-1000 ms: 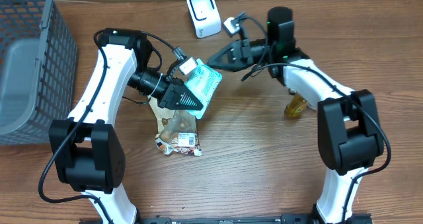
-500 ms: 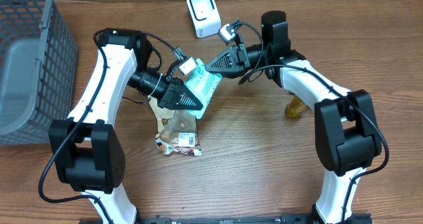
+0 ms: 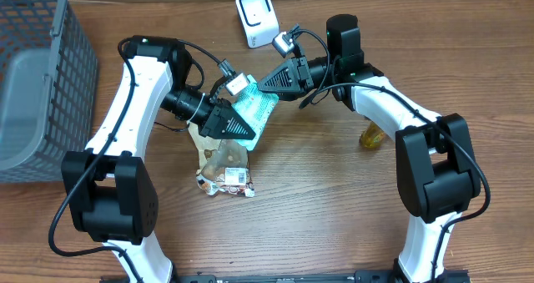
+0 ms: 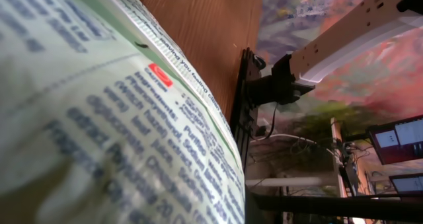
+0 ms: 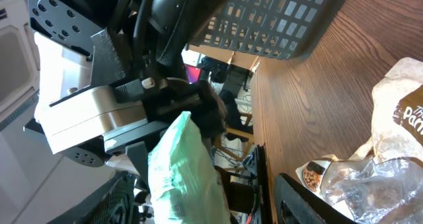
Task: Scan the item barcode
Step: 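Hold the wipes pack up in front of the scanner with both grippers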
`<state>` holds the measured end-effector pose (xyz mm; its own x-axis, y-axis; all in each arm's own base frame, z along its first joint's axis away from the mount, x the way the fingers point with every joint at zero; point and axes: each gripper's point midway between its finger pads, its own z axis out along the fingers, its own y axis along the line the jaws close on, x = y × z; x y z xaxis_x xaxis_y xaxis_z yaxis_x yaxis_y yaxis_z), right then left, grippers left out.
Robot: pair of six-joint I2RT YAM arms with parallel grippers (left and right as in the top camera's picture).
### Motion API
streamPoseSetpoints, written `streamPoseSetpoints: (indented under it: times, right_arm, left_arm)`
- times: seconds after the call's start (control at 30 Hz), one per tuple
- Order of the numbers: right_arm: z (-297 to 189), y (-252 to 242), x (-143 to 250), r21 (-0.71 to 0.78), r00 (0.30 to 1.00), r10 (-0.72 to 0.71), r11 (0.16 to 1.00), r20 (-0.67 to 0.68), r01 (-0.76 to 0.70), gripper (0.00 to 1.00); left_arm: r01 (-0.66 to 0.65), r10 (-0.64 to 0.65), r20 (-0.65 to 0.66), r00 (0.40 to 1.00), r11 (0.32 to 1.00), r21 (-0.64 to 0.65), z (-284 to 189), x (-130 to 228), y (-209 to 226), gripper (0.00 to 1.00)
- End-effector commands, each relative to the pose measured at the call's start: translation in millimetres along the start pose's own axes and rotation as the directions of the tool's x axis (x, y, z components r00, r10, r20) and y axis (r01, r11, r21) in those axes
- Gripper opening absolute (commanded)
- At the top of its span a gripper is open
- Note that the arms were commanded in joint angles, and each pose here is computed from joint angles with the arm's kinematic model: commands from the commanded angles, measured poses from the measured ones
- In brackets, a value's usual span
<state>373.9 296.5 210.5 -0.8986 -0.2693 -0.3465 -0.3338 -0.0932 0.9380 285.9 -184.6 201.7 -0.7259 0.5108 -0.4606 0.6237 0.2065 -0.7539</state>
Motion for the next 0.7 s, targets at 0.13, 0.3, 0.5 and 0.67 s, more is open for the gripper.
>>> streamPoseSetpoints:
  times: [0.13, 0.3, 0.5, 0.67]
  right_arm:
    - [6, 15, 0, -0.008, 0.999, -0.044, 0.999, -0.014, 0.044, 0.59]
    - [7, 15, 0, -0.009, 0.999, -0.044, 0.999, -0.017, 0.044, 0.58]
    - [23, 17, 7, -0.022, 0.998, -0.036, 0.999, -0.050, 0.034, 0.57]
    - [28, 11, 1, 0.018, 1.000, 0.014, 1.000, -0.017, -0.013, 0.47]
  left_arm:
    - [-0.041, 0.042, 0.062, 0.997, 0.999, -0.017, -15, -6, 2, 0.04]
    - [-0.036, 0.037, 0.073, 0.997, 0.999, -0.018, -17, -7, 3, 0.04]
    - [-0.045, 0.047, 0.078, 0.996, 0.999, -0.020, -17, -8, 4, 0.04]
    - [-0.055, 0.057, 0.073, 0.996, 0.998, -0.032, -17, -8, 6, 0.04]
